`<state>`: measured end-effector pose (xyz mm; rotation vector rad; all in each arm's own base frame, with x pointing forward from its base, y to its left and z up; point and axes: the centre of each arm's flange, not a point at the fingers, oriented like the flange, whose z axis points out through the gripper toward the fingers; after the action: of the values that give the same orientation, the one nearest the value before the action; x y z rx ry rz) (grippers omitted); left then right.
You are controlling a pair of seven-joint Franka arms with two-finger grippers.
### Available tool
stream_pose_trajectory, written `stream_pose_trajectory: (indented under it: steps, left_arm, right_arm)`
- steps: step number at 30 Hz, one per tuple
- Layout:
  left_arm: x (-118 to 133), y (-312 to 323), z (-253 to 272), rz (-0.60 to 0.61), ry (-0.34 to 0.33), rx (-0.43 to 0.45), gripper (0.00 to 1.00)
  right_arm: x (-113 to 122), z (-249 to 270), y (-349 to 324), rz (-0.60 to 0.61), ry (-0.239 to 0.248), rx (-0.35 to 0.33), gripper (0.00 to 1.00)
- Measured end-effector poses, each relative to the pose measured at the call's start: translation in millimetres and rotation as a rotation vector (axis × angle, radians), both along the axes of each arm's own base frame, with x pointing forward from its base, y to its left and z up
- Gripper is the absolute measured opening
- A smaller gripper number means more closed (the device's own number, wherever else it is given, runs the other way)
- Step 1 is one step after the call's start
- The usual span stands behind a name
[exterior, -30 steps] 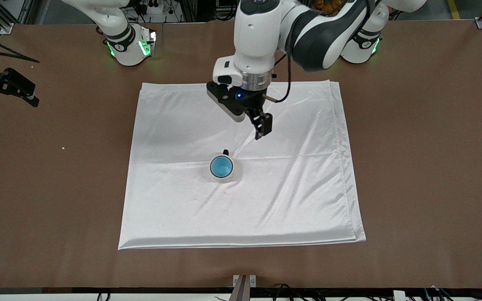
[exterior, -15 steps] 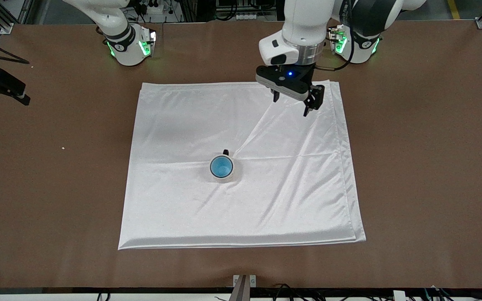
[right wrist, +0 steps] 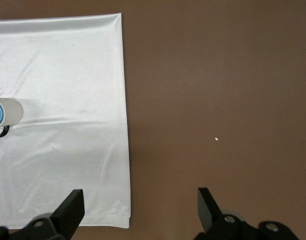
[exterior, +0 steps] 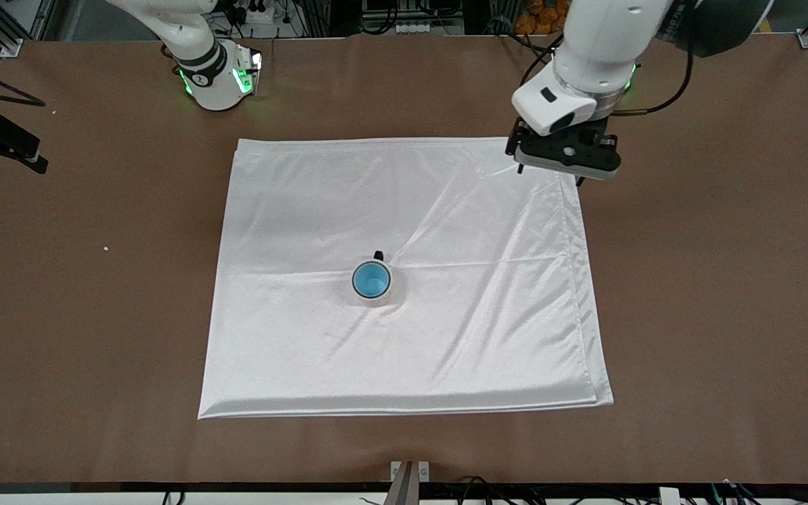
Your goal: Place blue cup into white mug on cloth
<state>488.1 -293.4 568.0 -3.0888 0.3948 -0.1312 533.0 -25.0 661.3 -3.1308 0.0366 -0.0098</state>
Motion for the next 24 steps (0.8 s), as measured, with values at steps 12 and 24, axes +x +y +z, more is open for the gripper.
stream_pose_trajectory:
  steps: [12,24]
  left_arm:
    - [27,64,3,0.153,0.059,-0.069,1.00]
    - [40,109,11,0.239,0.075,-0.070,1.00]
  right_arm:
    - [-2,-1,0,0.000,0.014,0.000,1.00]
    - [-2,-1,-6,-0.010,0.017,0.002,1.00]
